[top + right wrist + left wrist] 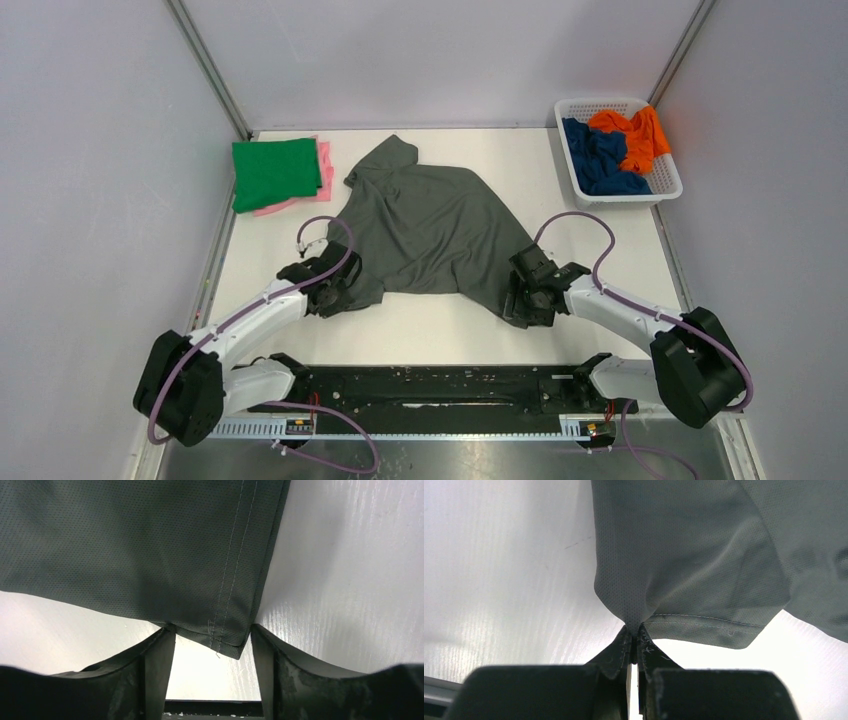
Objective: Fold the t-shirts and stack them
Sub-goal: Flatten out the tshirt
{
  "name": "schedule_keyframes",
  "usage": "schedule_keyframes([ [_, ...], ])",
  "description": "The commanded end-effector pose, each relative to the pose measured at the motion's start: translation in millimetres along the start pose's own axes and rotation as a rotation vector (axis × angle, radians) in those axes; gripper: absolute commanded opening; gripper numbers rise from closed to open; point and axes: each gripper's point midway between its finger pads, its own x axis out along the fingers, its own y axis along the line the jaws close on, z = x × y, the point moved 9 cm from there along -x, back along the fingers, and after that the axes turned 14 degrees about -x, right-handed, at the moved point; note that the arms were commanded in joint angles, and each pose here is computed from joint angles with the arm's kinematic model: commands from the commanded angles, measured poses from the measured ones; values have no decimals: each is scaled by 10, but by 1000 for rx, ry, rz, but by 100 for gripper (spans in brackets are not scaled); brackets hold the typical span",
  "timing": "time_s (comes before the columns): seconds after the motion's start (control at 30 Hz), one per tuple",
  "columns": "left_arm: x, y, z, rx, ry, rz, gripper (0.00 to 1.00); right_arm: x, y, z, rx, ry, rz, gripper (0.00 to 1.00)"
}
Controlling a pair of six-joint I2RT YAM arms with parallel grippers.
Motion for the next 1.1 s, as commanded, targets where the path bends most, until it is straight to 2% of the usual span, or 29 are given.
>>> schedule_keyframes([
  [0.0, -101, 52, 74, -31, -72, 2, 0, 93, -5, -39, 24, 6, -32, 62],
  [0.23, -218, 88, 146, -73, -141, -29, 0, 100, -38, -30, 28, -8, -67, 19],
  [0.3, -299, 96, 193, -87, -172, -41, 0, 50, -43, -20, 29, -31, -60, 12],
  [0.43, -492, 105, 290, -144, -243, -119, 0, -119, -125, 22, 28, -125, -94, 4],
  [0.63, -782, 173, 401, -216, -341, -244, 0, -385, -138, 145, 20, -294, -42, 3],
  [0.9, -1342, 195, 616, -318, -480, -497, 0, -838, -101, 415, 30, -565, 42, 2],
  [1.07, -1639, 194, 733, -341, -544, -602, 0, -1156, -79, 535, 53, -694, 98, 2],
])
